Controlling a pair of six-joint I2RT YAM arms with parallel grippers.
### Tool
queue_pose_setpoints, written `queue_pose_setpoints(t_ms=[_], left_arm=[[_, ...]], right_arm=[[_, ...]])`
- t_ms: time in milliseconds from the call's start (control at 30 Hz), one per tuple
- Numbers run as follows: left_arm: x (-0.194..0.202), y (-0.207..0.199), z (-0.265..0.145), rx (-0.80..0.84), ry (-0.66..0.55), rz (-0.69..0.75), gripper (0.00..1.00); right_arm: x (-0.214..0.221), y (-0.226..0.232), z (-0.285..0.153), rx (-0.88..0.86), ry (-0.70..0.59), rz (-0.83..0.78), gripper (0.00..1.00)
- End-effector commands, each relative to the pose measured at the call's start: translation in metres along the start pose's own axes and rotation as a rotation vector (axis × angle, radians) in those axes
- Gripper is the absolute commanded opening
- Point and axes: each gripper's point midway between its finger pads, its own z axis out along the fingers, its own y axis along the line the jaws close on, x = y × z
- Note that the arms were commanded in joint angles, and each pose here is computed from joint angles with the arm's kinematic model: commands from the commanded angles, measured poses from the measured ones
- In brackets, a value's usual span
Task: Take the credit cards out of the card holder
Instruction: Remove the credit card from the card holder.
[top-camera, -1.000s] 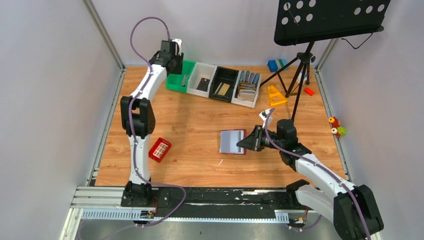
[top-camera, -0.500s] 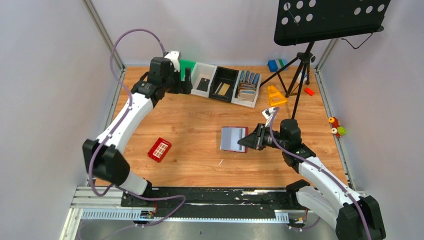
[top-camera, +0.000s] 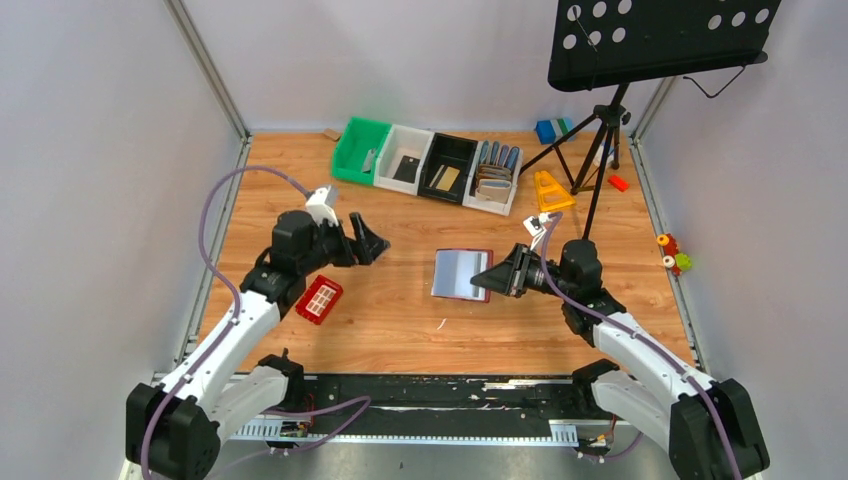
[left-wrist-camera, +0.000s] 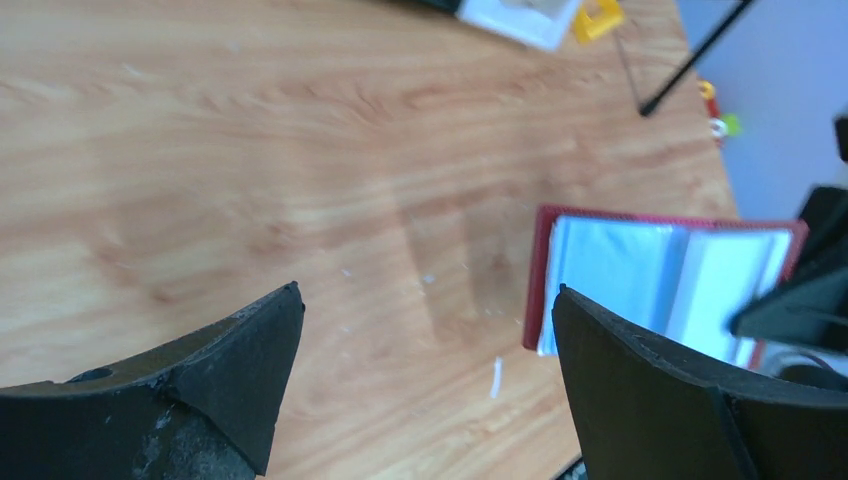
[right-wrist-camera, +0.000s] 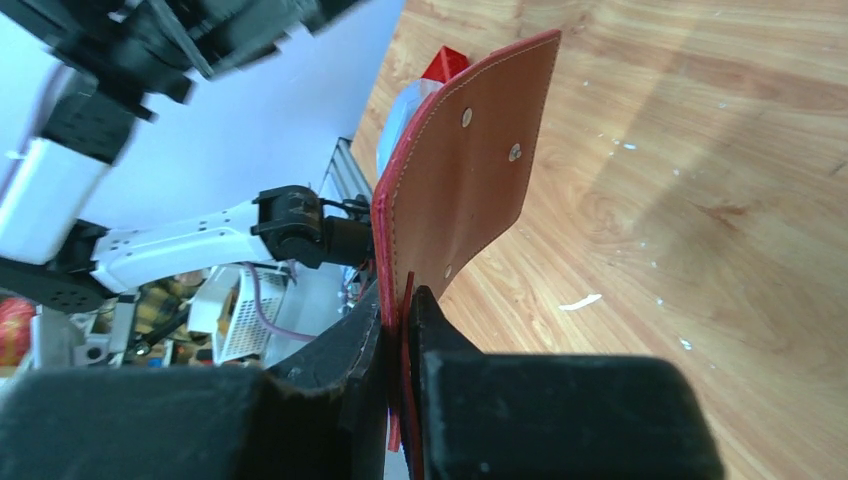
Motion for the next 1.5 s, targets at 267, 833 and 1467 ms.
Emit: queue_pose_setpoints(t_ms=[267,833,1467], left_arm=[[0.051,-0.083,-0.001,0.548,-0.015,-0.221,1.0],[0.063,-0.13,-0.021,0.75,0.029,-0.322,1.0],[0.063,-0.166,-0.042,0.953,0.042,-0.38,0.46]], right_arm=[[-0.006,0.046,0.0,-0.267,0.019,0.033,0.0],[-0.016,0.088,-0.019,-0.358,-0.008,0.03,0.0],[-0.012,0.07,-0.01,-0.282,0.017,0.072,0.0]])
